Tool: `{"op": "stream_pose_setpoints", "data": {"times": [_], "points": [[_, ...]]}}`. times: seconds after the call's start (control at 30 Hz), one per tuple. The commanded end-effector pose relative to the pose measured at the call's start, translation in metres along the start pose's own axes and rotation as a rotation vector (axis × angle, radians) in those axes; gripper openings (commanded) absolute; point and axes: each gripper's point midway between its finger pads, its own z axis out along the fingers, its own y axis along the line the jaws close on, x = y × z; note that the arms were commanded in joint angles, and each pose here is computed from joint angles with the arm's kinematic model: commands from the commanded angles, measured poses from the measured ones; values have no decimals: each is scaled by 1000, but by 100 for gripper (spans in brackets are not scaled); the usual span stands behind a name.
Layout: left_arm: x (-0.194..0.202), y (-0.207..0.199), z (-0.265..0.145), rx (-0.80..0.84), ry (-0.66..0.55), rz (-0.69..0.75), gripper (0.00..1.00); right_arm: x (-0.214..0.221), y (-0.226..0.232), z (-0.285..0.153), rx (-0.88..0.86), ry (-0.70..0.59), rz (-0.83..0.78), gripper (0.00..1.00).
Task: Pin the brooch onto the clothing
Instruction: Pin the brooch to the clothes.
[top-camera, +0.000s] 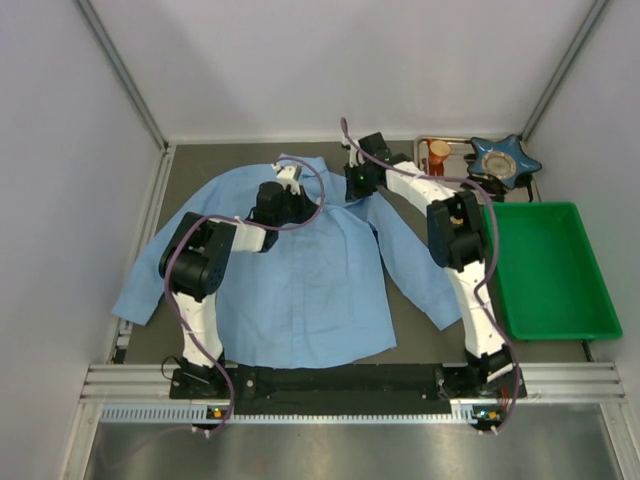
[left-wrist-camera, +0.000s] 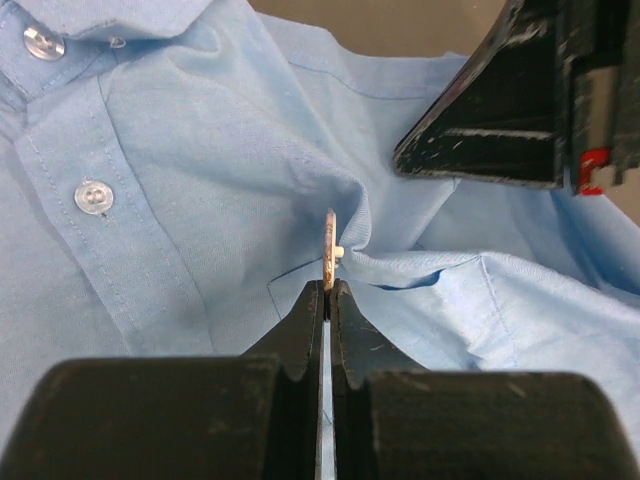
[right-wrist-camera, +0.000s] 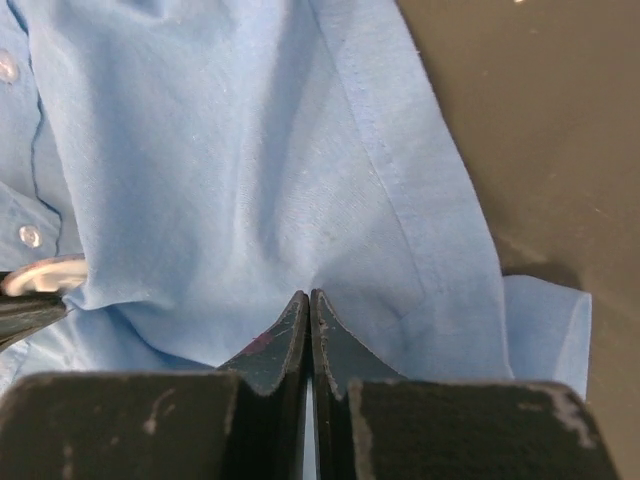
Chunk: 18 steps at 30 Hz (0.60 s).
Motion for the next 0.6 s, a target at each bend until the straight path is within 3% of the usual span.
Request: {"op": "stream_pose_setpoints", "data": {"times": [0.0,0.2,0.23,0.27,0.33,0.37,0.57], "points": [[-14,1,7,1,-40,23,0,-58,23,-53,-71,-154,24,0],[-20,-3,6,22,-57,37,0,-72,46,-66,-224,-194,64,0],[-18,-3,5,23,-55,39,0,-72,51,-65,-250,-188,67,6],[-21,-5,6,30,-65,37,0,-70,54,-64,-266,-181,73,25],[-21,-6,5,35,-66,36,0,-64,60,-60,-300,-160,76,31],[-21,-6,5,36,-69,33,0,-61,61,-57,-309,-151,82,40],[-21,-8,5,47,-70,31,0,-41,71,-38,-383,-86,154,51]]}}
